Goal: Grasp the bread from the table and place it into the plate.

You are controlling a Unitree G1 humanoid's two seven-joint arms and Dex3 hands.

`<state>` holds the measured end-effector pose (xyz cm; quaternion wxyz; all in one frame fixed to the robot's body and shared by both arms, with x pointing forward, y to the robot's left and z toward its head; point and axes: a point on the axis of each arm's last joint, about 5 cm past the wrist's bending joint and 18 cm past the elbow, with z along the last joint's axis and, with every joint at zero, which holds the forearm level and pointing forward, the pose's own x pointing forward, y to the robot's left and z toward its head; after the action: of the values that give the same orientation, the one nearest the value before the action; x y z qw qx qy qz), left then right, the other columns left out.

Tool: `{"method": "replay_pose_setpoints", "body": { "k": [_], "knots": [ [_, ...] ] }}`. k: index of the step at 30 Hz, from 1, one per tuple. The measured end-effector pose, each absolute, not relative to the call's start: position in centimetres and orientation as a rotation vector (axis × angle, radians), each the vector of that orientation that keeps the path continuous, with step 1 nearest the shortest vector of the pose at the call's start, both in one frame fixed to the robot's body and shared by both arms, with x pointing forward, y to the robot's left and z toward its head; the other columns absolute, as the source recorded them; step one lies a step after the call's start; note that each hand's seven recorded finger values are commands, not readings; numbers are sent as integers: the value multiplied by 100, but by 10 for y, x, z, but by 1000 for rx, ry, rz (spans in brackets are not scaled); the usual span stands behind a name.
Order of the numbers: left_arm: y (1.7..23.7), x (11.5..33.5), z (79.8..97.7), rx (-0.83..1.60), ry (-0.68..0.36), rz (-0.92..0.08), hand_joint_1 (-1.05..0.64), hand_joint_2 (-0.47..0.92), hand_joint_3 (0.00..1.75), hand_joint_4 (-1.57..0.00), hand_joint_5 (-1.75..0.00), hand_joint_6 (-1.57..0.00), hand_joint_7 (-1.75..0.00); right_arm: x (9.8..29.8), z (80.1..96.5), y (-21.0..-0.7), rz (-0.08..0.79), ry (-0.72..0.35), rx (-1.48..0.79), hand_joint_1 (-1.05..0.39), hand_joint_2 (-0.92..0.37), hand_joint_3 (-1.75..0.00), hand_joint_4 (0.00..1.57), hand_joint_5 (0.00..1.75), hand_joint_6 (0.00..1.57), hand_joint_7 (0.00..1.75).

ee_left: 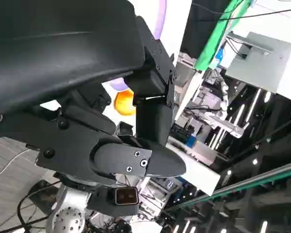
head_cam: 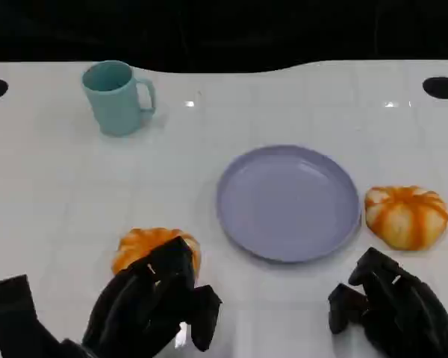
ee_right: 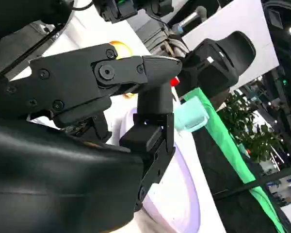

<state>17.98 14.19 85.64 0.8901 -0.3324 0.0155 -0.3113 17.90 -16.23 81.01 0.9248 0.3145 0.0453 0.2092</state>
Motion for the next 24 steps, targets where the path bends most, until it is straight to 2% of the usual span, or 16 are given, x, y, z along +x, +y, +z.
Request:
{"method": "replay_pose_setpoints", "body": {
  "k": [24],
  "knots": [
    [141, 179, 859, -682, 19, -650, -70, 92, 23, -100, -175, -75, -175, 178, 810, -163, 431, 94, 651, -55, -92, -25, 78, 166, 69, 139]
  ]
}}
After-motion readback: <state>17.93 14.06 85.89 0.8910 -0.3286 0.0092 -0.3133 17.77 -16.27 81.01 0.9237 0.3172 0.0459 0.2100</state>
